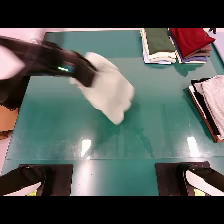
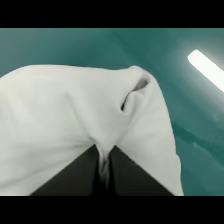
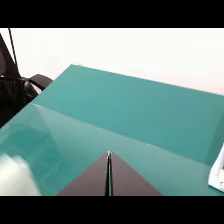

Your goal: Fold the shirts.

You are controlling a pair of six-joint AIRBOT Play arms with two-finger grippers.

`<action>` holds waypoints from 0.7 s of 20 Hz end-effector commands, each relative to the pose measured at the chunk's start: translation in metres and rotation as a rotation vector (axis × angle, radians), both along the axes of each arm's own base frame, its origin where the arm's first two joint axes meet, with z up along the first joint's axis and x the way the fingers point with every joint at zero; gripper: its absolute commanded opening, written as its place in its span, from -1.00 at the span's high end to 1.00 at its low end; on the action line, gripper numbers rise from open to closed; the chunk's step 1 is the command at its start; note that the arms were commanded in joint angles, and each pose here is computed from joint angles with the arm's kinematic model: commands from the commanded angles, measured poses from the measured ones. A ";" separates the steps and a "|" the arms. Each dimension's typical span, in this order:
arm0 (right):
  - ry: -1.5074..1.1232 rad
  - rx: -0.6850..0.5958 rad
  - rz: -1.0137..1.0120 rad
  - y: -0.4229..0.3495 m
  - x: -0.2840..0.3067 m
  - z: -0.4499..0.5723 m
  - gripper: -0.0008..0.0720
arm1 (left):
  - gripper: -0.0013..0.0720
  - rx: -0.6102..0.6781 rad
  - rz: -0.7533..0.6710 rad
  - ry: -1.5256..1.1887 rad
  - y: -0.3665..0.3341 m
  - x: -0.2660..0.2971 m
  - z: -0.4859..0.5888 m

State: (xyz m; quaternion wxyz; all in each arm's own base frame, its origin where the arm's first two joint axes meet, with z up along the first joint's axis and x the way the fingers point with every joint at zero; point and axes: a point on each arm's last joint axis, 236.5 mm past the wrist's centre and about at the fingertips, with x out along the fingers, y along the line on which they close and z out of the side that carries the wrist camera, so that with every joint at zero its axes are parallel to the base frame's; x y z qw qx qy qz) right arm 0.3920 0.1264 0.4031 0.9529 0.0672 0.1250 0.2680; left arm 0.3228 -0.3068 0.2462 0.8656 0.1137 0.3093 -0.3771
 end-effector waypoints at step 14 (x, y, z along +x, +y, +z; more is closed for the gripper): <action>0.109 -0.082 0.043 -0.008 -0.009 -0.015 0.92 | -0.57 -0.050 0.388 0.663 0.060 0.052 -0.250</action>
